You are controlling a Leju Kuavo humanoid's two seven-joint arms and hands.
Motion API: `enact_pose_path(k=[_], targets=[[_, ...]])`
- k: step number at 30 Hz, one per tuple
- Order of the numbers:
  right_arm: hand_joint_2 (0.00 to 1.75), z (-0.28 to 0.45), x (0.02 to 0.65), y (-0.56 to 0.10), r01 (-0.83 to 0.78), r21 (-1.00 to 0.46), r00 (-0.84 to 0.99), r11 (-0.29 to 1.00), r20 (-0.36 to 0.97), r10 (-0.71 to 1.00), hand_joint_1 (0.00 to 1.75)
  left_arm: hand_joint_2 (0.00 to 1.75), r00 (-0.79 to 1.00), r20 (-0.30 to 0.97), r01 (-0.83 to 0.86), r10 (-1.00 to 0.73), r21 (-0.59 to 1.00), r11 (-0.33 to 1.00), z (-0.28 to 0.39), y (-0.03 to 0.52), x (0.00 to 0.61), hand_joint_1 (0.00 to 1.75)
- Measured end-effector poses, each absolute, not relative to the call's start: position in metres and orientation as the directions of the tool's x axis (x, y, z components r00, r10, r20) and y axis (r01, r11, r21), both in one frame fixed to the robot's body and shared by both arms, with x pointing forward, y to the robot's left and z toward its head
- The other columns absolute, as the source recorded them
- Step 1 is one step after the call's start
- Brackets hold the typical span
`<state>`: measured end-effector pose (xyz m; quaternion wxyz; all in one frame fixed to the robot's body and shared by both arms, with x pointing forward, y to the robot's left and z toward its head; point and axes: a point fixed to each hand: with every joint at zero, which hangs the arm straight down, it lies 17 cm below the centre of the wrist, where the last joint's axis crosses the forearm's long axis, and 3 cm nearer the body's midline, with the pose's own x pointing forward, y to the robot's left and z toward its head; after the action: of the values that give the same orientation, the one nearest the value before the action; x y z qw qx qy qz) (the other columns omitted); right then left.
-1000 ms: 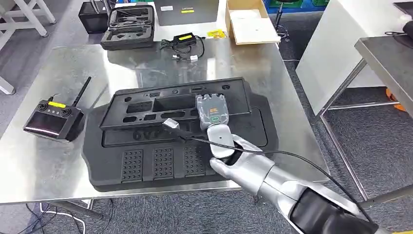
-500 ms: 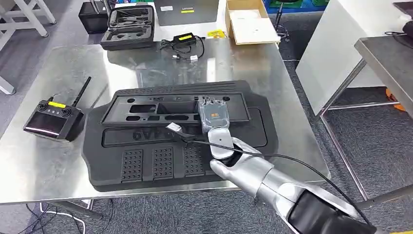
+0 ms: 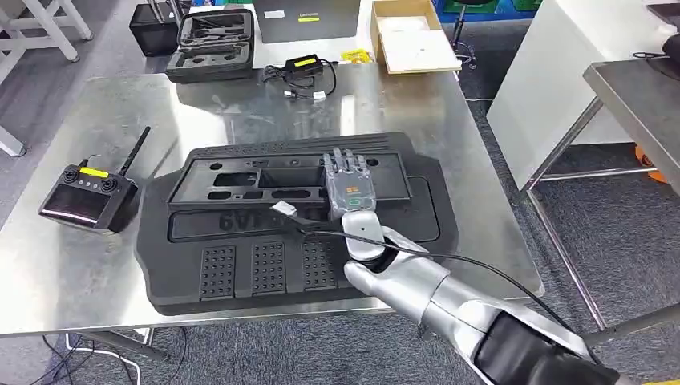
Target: Take the parts from the cabinet and place them on the table.
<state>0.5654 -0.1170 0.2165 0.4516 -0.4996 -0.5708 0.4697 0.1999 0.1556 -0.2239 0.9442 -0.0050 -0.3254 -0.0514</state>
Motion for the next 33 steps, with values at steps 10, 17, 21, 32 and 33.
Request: enact_pose_path(k=[10,17,21,32,33], targets=[[0.00,0.231,0.551,-0.099,0.042,-0.994,-0.173,0.098,0.089,0.981,0.00,0.00,0.773,0.631,0.087,-0.061,-0.010,0.996,-0.222,0.152,0.196,0.00],[0.00,0.253,0.529,-0.092,0.048,-0.989,-0.246,0.137,0.121,0.962,0.00,0.00,0.775,0.629,0.084,-0.055,-0.017,0.996,-0.223,0.152,0.194,0.00],[0.00,0.258,0.516,-0.089,0.008,-0.988,-0.288,0.154,0.145,0.947,0.00,0.00,0.773,0.632,0.083,-0.049,-0.024,0.996,-0.222,0.152,0.195,0.00],[1.75,0.365,0.458,-0.113,0.352,-0.779,-0.434,0.518,0.355,0.828,0.00,0.00,0.758,0.650,0.073,-0.053,-0.004,0.997,-0.222,0.158,0.195,0.00],[1.75,0.390,0.443,-0.131,0.458,-0.657,-0.468,0.598,0.393,0.791,0.00,0.00,0.756,0.652,0.081,-0.061,-0.001,0.997,-0.221,0.157,0.195,0.00]])
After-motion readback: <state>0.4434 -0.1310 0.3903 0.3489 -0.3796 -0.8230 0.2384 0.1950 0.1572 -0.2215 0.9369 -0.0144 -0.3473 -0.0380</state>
